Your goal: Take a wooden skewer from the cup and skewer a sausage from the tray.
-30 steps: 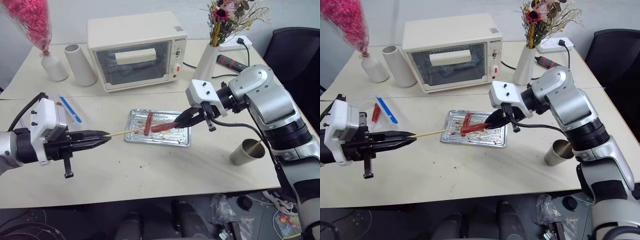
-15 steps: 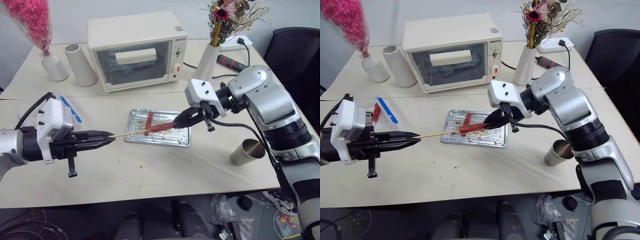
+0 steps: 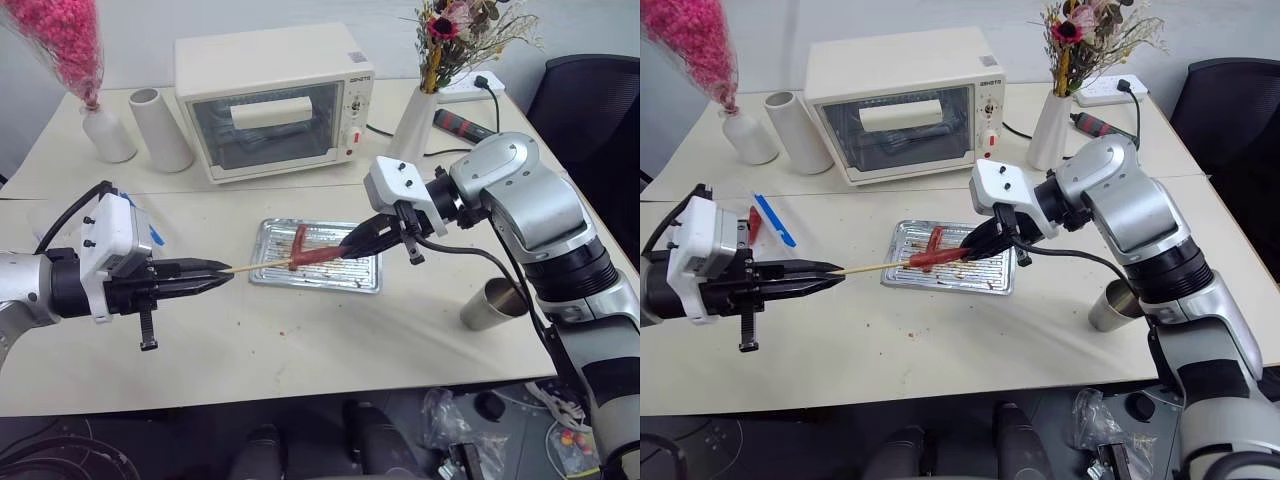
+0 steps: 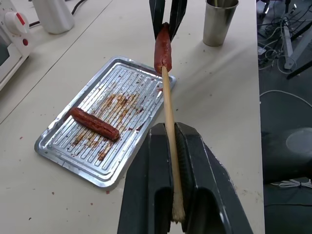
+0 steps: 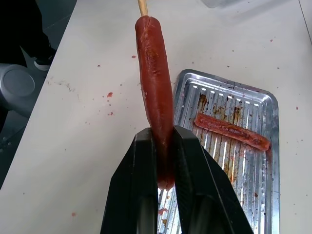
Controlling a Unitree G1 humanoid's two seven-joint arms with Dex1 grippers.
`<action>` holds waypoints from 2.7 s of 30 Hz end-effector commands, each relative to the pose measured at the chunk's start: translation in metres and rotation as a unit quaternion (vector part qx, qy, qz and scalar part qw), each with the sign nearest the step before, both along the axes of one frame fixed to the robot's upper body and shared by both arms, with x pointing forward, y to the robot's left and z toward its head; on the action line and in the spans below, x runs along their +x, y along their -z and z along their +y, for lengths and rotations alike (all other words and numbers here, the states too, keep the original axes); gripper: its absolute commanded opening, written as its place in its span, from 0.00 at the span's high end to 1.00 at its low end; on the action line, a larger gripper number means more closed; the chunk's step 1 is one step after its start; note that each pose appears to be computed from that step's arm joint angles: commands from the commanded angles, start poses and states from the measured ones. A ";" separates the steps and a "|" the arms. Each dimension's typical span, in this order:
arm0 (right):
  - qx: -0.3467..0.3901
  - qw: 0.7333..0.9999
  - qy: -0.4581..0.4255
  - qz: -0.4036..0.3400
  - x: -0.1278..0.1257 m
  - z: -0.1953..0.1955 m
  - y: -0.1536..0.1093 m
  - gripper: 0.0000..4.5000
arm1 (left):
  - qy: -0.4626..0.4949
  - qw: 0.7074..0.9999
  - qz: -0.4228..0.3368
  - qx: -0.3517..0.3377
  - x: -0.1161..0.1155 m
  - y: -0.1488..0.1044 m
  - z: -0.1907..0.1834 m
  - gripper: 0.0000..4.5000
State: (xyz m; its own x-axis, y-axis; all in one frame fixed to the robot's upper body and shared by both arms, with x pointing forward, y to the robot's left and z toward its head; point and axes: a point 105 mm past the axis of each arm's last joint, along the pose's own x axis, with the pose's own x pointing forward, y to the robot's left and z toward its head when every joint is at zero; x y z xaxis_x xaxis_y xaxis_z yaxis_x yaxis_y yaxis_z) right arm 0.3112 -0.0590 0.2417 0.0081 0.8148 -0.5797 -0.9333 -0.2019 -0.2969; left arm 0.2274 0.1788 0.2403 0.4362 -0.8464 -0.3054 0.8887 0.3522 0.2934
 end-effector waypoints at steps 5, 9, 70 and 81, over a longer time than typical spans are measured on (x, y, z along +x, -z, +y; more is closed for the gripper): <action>0.046 0.996 -0.051 -0.050 -0.019 0.014 -0.034 0.96 | 0.033 0.999 -0.019 0.002 0.005 -0.005 -0.014 1.00; 0.053 0.994 -0.071 -0.058 -0.026 0.019 -0.037 0.96 | 0.050 0.998 -0.022 0.000 0.009 -0.004 -0.023 1.00; 0.195 0.978 0.073 -0.027 -0.019 -0.004 -0.105 0.00 | -0.640 0.745 -0.110 -0.152 0.047 0.003 0.174 0.13; 0.185 0.973 0.130 -0.045 -0.003 -0.034 -0.104 0.00 | -0.465 0.870 -0.129 -0.098 0.021 -0.040 0.141 0.13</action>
